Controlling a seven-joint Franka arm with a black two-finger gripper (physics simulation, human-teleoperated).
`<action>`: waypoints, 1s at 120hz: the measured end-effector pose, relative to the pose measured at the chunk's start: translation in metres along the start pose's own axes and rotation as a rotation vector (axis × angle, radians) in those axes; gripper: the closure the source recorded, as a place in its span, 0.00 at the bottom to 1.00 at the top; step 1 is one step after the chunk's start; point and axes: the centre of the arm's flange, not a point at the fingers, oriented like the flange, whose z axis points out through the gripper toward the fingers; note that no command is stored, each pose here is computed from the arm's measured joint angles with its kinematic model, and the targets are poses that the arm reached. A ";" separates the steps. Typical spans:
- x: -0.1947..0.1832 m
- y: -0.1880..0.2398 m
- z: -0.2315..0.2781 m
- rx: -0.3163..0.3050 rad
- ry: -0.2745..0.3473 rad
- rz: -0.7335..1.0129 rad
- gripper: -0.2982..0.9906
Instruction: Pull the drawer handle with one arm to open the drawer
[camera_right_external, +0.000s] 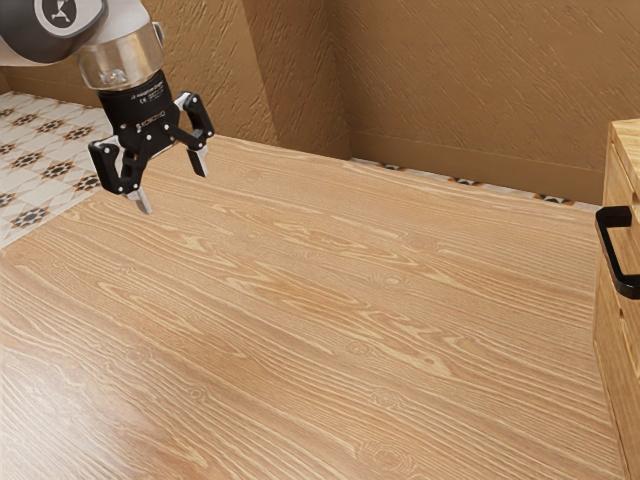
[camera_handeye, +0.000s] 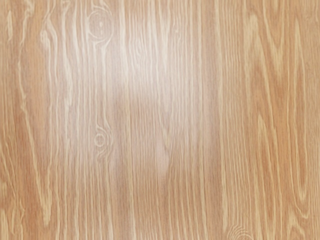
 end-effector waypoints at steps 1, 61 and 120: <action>0.000 0.000 0.000 0.000 0.000 0.000 0.25; 0.007 -0.014 -0.098 -0.345 -0.008 -0.014 0.25; -0.119 0.055 -0.037 -0.524 -0.136 0.211 0.26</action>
